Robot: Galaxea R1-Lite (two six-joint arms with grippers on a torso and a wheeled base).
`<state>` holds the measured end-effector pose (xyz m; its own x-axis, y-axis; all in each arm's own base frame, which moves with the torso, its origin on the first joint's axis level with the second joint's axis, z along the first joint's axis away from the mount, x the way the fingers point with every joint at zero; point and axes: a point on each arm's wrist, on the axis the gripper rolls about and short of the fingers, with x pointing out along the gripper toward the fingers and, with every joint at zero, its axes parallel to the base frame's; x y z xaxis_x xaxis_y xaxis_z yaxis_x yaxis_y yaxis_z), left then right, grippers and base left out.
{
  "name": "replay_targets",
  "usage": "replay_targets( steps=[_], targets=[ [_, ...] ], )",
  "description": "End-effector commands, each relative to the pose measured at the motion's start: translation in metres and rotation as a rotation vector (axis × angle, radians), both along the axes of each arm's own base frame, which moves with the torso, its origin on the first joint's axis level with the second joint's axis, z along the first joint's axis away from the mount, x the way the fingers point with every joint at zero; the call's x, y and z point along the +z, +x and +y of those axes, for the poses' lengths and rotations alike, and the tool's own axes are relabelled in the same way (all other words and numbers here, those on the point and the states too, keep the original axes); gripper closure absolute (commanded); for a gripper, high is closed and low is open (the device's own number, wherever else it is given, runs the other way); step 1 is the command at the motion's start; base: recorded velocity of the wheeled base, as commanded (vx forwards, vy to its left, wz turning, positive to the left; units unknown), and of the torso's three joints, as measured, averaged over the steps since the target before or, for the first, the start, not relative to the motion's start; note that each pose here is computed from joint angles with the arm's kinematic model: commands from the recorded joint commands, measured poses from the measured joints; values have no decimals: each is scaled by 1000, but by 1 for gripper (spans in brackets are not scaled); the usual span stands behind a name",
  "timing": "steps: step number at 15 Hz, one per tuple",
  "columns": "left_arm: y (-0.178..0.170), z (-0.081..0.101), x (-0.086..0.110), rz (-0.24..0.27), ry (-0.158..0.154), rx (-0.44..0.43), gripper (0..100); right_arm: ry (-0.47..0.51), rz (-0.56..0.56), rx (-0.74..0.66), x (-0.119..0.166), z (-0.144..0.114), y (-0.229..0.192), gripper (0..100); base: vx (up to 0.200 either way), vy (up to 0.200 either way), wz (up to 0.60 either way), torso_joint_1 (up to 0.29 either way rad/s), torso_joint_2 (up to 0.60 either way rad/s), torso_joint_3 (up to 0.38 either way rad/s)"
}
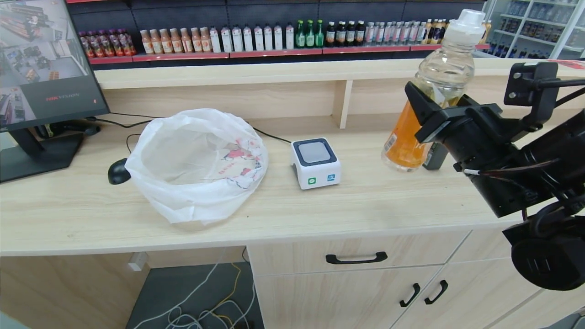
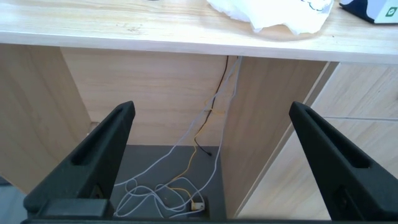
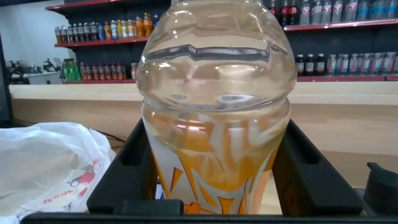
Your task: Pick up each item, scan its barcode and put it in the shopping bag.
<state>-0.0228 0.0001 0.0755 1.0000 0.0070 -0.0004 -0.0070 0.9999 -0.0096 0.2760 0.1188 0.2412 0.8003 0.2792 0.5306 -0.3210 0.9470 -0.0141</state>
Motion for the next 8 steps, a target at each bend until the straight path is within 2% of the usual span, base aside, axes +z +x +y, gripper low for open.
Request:
replay_targets(
  steps=[1,8],
  targets=[
    [0,0,0,0,-1,1,0,1,-10,-12,3,-4,-2,100,0,200,0,2,-2,2],
    [0,0,0,0,-4,1,0,-44,-23,-36,3,-3,-3,100,0,200,0,2,2,2]
  ],
)
